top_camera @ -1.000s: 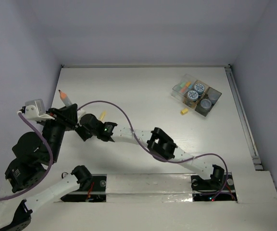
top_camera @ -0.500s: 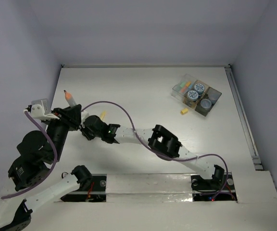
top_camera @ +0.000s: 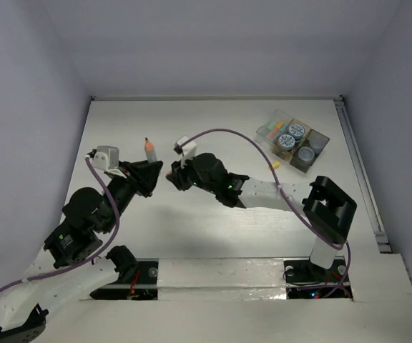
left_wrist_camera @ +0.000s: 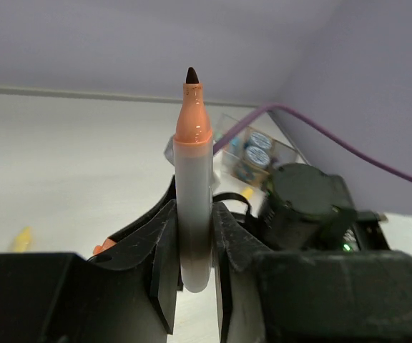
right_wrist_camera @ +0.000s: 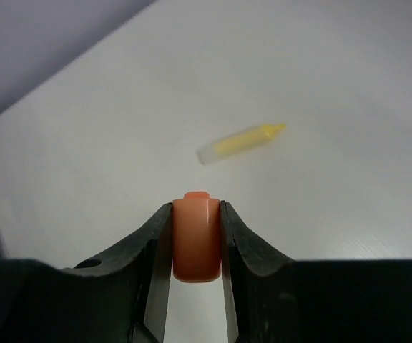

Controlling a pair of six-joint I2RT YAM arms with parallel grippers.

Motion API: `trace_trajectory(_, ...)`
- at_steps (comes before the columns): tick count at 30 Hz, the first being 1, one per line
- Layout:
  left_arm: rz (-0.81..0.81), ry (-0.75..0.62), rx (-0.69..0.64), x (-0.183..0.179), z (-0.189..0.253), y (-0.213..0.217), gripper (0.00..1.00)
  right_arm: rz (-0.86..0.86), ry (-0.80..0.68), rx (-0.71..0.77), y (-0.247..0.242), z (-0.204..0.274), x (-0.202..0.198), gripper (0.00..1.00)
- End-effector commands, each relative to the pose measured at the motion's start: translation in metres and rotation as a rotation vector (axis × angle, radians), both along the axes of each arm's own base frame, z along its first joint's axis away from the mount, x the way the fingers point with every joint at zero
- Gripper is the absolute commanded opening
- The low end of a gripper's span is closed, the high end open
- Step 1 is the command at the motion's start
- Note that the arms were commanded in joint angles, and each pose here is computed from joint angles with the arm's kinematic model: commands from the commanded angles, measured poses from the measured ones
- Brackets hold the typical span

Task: Sort the stationery into containers
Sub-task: Pick up the pen cap from the center of the board, then place the pen cap at the center of the board.

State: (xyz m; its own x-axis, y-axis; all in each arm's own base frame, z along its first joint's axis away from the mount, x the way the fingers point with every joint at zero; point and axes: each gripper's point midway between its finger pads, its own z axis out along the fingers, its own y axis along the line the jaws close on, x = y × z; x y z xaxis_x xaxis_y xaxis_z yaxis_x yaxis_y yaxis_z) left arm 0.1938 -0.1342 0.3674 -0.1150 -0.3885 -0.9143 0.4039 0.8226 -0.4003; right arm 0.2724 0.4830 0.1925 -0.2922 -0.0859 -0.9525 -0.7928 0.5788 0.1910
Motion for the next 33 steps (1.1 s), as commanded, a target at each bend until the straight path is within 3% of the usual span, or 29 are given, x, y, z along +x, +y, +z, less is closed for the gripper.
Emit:
trace_trajectory(1, -0.218, -0.123, -0.105, -0.015, 0.031, -0.04, 0.0, -0.084, 0.051, -0.063, -0.041, -0.046, 0.007, 0.07)
trace_trajectory(7, -0.398, -0.15, -0.091, -0.022, 0.025, -0.081, 0.0, -0.117, 0.098, -0.248, -0.091, -0.107, 0.005, 0.08)
trace_trajectory(12, -0.346, -0.085, -0.017, -0.004, 0.011, -0.086, 0.0, -0.165, 0.109, -0.315, -0.107, -0.134, 0.014, 0.09)
trace_trajectory(15, -0.332, -0.079, 0.013, -0.001, 0.006, -0.084, 0.0, -0.183, 0.122, -0.329, -0.114, -0.141, 0.021, 0.17)
trace_trajectory(17, -0.316, -0.08, 0.024, 0.0, 0.003, -0.081, 0.0, -0.188, 0.126, -0.352, -0.118, -0.146, 0.024, 0.28)
trace_trajectory(27, -0.263, -0.083, 0.056, 0.003, -0.001, -0.069, 0.0, -0.191, 0.148, -0.437, -0.13, -0.164, 0.028, 0.43)
trace_trajectory(33, -0.224, -0.067, 0.084, 0.007, -0.006, -0.062, 0.0, -0.193, 0.165, -0.391, -0.131, -0.144, 0.022, 0.75)
